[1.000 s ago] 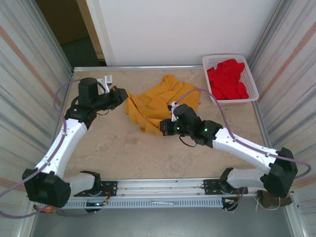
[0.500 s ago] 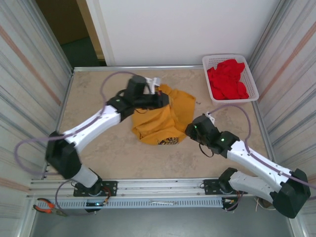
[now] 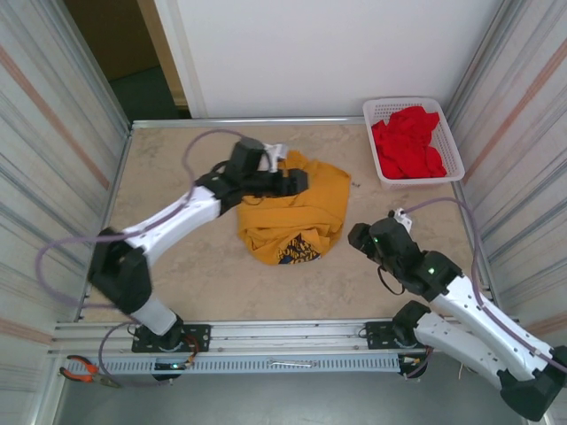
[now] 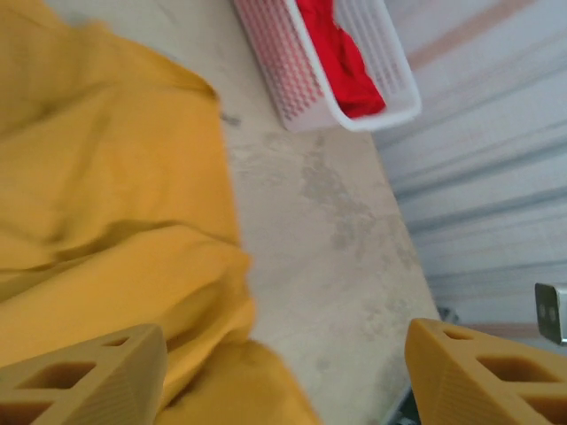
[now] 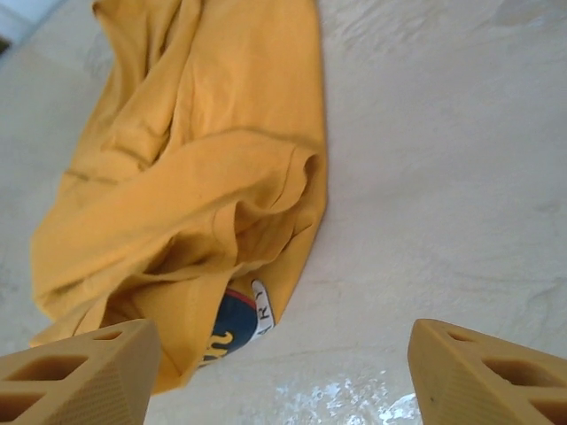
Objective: Fold the inside-out t-shirt
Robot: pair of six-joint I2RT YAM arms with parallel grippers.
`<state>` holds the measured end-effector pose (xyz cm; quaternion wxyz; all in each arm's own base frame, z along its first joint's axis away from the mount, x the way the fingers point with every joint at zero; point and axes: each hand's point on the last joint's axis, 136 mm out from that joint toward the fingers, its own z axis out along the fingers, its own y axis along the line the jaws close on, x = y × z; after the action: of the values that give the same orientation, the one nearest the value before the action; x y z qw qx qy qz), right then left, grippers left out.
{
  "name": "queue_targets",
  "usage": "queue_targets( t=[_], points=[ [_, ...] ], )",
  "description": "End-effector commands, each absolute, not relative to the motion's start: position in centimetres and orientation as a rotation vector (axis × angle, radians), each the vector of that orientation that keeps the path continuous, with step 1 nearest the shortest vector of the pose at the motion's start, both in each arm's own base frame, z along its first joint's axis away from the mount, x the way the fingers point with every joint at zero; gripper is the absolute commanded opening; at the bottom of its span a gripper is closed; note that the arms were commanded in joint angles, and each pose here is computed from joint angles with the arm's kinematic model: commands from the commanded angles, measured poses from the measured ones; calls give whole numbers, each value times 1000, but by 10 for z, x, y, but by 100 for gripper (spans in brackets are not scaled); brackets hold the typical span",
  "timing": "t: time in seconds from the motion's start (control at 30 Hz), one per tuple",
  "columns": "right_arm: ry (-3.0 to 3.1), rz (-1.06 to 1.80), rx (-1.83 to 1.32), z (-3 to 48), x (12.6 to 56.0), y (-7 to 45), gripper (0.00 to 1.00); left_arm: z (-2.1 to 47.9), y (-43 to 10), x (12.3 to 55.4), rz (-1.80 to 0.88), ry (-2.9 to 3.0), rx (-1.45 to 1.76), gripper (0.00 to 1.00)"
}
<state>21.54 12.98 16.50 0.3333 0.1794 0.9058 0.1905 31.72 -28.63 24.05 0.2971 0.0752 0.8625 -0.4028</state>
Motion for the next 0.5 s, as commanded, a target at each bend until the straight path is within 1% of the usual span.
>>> queue_targets(
  t=[0.0, 0.07, 0.13, 0.27, 0.4, 0.43, 0.47],
  points=[
    [2383, 558, 243, 186, 232, 181, 79, 186, -230, 290, -800, 2417, 149, 76],
    [2428, 492, 127, 181, 242, 209, 82, 159, -206, 281, -753, 2465, 76, 77],
    [2471, 440, 30, 175, 251, 236, 83, 138, -185, 279, -716, 2490, -1, 78],
    [2525, 343, -45, 155, 262, 264, 81, 115, -168, 281, -645, 2541, -18, 79],
    [2575, 257, -16, 125, 260, 263, 73, 102, -170, 291, -603, 2574, 20, 80],
    [2582, 229, 6, 118, 259, 258, 70, 99, -170, 295, -589, 2582, 25, 81],
    [2587, 200, 27, 112, 257, 251, 64, 93, -170, 298, -569, 2596, 26, 81]
  ],
)
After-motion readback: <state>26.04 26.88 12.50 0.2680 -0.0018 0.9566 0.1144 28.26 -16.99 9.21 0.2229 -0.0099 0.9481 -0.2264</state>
